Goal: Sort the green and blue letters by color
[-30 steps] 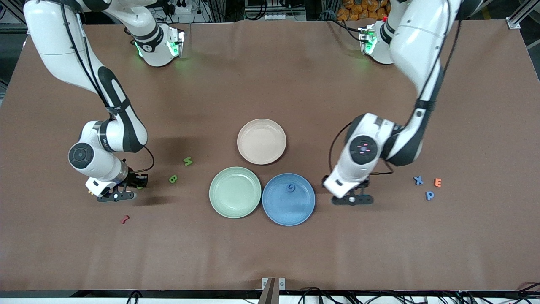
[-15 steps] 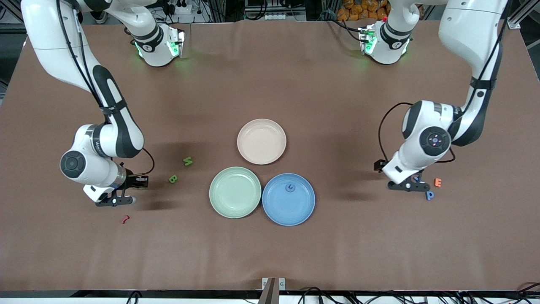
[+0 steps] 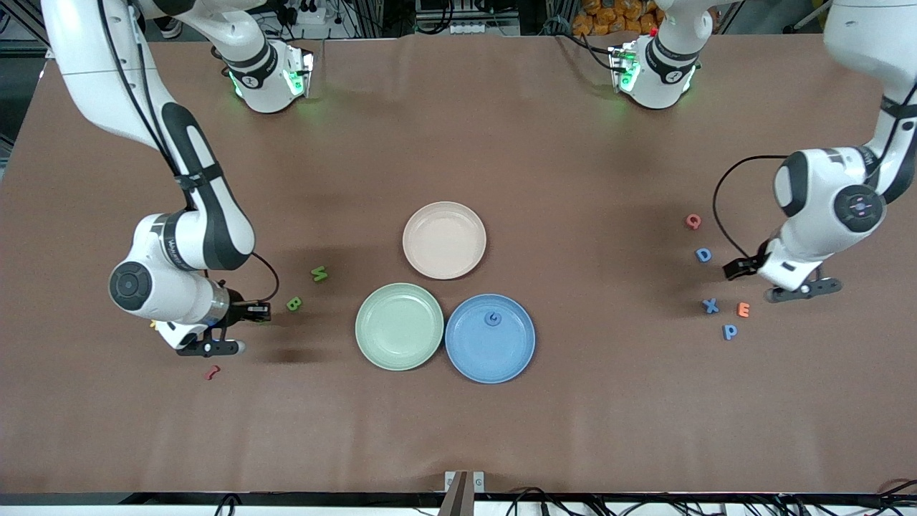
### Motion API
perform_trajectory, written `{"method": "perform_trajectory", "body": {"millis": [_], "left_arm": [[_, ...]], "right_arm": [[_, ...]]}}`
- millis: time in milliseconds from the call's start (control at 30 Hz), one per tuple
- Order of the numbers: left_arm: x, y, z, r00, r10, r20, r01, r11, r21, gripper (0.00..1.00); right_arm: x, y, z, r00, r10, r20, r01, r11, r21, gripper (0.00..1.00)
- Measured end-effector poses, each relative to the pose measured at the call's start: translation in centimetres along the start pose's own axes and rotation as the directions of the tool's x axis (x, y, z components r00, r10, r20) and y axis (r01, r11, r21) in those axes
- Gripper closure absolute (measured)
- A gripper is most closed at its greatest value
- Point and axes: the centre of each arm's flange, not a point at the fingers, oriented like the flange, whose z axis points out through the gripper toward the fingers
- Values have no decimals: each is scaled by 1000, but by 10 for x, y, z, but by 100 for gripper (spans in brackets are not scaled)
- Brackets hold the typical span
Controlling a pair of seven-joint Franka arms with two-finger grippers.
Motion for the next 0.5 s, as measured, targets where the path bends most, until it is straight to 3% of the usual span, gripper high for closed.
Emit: {"method": "perform_trajectory", "body": {"millis": [167, 500], "left_arm": [[-6, -11, 3, 996, -83, -8, 83, 996, -15, 0], [-22, 31, 13, 984, -178, -10, 177, 983, -51, 0]], "right_arm": [[2, -50, -13, 999, 49, -16, -49, 999, 4, 70], [-7, -124, -24, 991, 131, -22, -131, 991, 7, 70]]}}
